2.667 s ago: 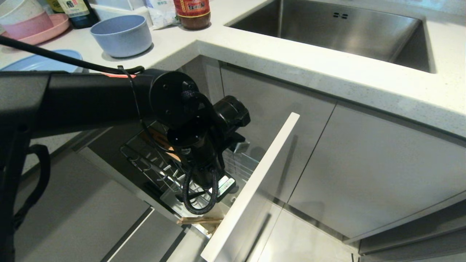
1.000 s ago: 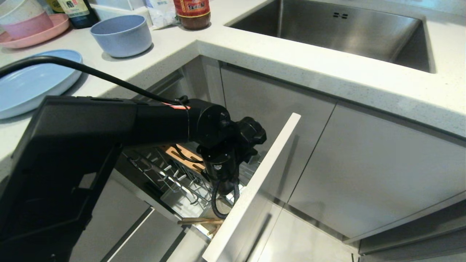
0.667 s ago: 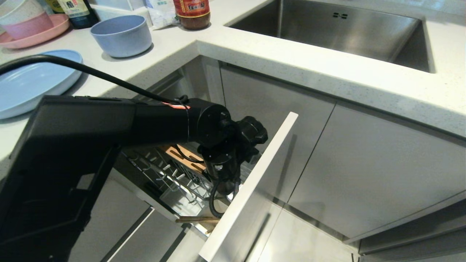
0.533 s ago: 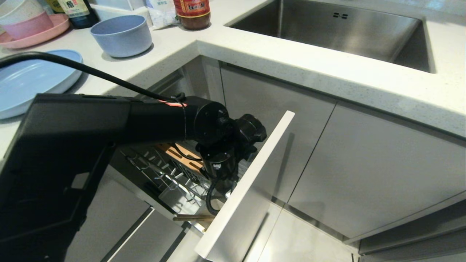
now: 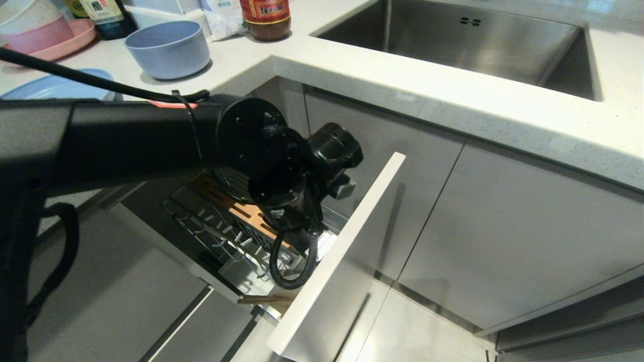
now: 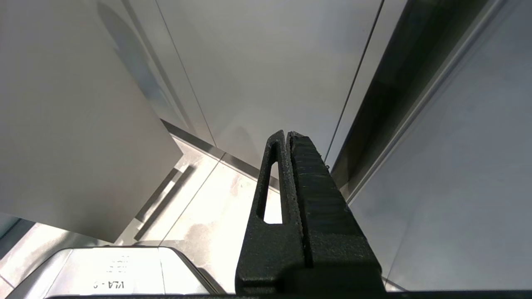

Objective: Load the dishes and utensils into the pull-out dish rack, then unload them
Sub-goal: Pick up the bowl and place it in the cupboard

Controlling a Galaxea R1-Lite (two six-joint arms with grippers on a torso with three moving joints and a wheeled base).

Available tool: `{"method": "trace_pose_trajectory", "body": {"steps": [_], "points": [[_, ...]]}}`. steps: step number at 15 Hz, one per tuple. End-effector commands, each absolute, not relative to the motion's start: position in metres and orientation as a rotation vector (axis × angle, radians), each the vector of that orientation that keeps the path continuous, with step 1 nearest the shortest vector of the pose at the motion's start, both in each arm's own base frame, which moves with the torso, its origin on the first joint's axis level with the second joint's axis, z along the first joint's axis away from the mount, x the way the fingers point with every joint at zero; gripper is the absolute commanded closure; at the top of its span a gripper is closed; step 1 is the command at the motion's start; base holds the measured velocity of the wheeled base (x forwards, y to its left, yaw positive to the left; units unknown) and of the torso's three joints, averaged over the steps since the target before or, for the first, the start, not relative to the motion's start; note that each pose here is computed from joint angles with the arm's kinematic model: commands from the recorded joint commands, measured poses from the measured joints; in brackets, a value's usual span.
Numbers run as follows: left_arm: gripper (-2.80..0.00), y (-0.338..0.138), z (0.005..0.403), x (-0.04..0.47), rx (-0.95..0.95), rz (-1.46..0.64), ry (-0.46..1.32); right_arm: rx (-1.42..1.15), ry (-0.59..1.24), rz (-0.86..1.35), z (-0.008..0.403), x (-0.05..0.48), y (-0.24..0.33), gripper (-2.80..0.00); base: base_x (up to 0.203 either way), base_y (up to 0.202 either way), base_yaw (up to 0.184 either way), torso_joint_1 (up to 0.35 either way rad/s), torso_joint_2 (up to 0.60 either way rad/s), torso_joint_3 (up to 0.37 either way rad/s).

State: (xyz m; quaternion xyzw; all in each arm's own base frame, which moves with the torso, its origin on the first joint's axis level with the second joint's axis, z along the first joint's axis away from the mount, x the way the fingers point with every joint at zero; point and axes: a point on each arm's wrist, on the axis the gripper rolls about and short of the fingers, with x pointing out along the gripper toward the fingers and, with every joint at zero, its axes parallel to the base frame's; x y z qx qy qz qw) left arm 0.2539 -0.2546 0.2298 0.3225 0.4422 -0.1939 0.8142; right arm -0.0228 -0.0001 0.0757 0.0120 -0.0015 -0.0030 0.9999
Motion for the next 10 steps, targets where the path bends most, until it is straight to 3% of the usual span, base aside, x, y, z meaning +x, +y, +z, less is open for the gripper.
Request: {"method": "trace_pose_trajectory", "body": {"steps": [1, 10], "points": [[0.00, -0.241, 0.257, 0.238, 0.660, -0.376, 0.872, 0.025, -0.005, -0.006, 0.075, -0.023, 0.000, 0.00, 0.000, 0.000, 0.000, 0.000, 0.00, 0.000], [0.00, -0.193, 0.332, 0.185, 0.340, -0.205, 0.647, 0.025, -0.005, -0.006, 0.075, -0.023, 0.000, 0.00, 0.000, 0.000, 0.000, 0.000, 0.00, 0.000]]}}
